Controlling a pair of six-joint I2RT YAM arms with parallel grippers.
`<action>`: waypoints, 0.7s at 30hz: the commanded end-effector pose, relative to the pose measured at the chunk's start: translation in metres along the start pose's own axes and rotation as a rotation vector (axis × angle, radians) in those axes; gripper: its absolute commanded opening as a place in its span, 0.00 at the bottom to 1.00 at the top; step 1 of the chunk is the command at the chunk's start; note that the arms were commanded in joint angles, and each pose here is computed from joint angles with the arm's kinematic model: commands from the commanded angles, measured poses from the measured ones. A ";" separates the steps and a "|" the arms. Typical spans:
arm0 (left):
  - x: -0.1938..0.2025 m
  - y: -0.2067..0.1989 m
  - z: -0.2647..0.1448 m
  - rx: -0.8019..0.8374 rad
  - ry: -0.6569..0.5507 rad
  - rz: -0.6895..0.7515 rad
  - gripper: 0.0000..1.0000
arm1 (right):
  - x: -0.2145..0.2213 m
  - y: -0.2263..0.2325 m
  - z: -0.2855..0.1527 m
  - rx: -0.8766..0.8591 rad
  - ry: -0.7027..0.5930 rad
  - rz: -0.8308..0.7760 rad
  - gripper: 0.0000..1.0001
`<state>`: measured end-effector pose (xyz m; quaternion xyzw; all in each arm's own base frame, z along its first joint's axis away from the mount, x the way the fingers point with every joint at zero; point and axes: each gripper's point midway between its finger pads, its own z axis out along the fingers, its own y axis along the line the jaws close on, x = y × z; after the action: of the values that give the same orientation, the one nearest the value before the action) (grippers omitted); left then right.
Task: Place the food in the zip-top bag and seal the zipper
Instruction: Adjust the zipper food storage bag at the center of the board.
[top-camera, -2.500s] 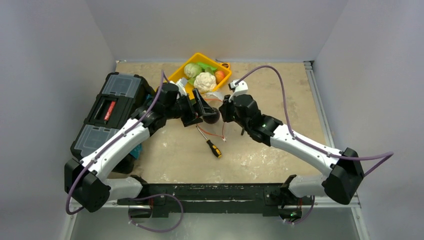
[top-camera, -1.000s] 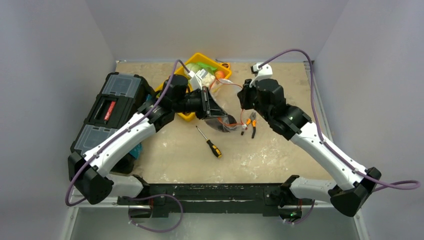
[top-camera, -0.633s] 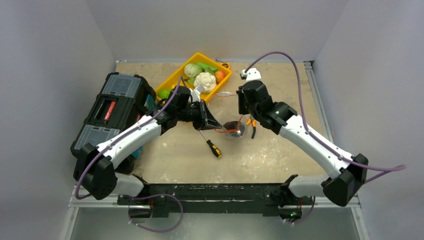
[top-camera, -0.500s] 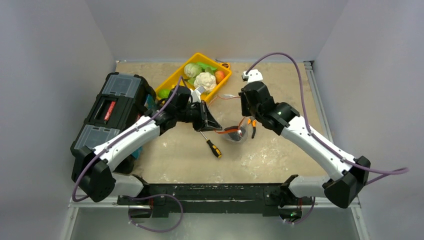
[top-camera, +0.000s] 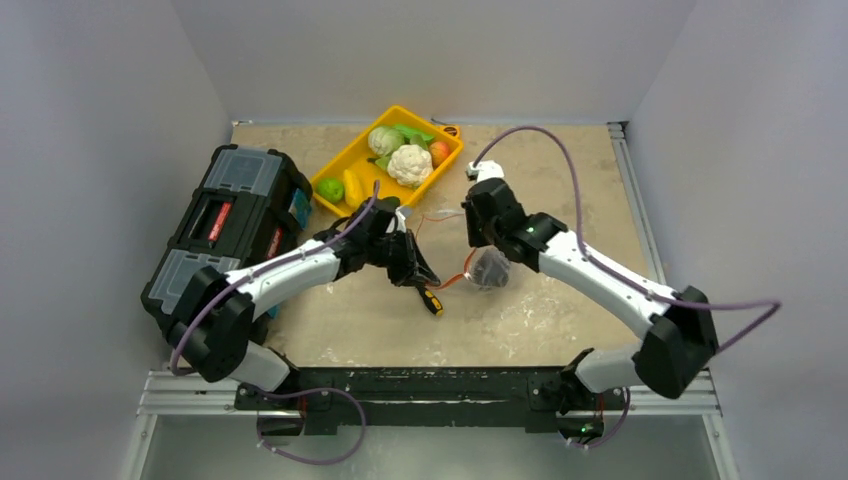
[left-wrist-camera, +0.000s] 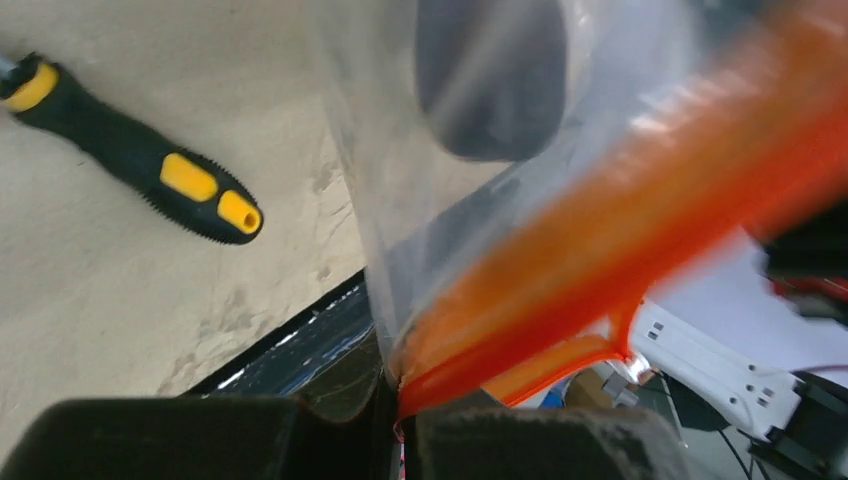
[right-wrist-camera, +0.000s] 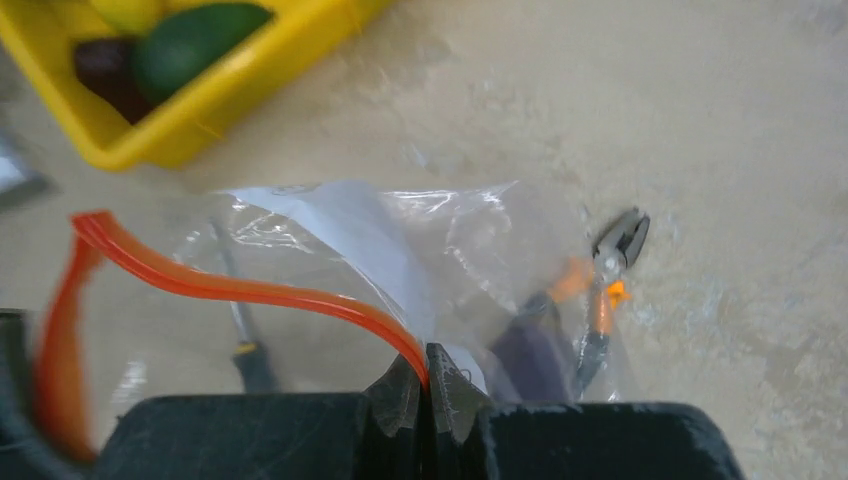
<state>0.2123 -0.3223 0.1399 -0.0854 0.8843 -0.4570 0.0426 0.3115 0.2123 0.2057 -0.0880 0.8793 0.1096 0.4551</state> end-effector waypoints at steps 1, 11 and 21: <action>-0.008 -0.059 -0.045 0.055 -0.100 0.184 0.00 | -0.021 -0.009 -0.012 0.071 -0.036 -0.020 0.00; 0.000 -0.077 -0.069 0.121 -0.140 0.216 0.00 | -0.074 0.023 -0.063 -0.113 -0.203 0.021 0.00; 0.003 -0.080 -0.072 0.142 -0.120 0.219 0.00 | -0.028 -0.002 -0.026 0.076 -0.041 -0.060 0.00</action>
<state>0.2039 -0.3077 0.1806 -0.0455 0.8857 -0.4521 0.0949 0.3097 0.2255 0.2137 -0.1068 0.8794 0.1025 0.4526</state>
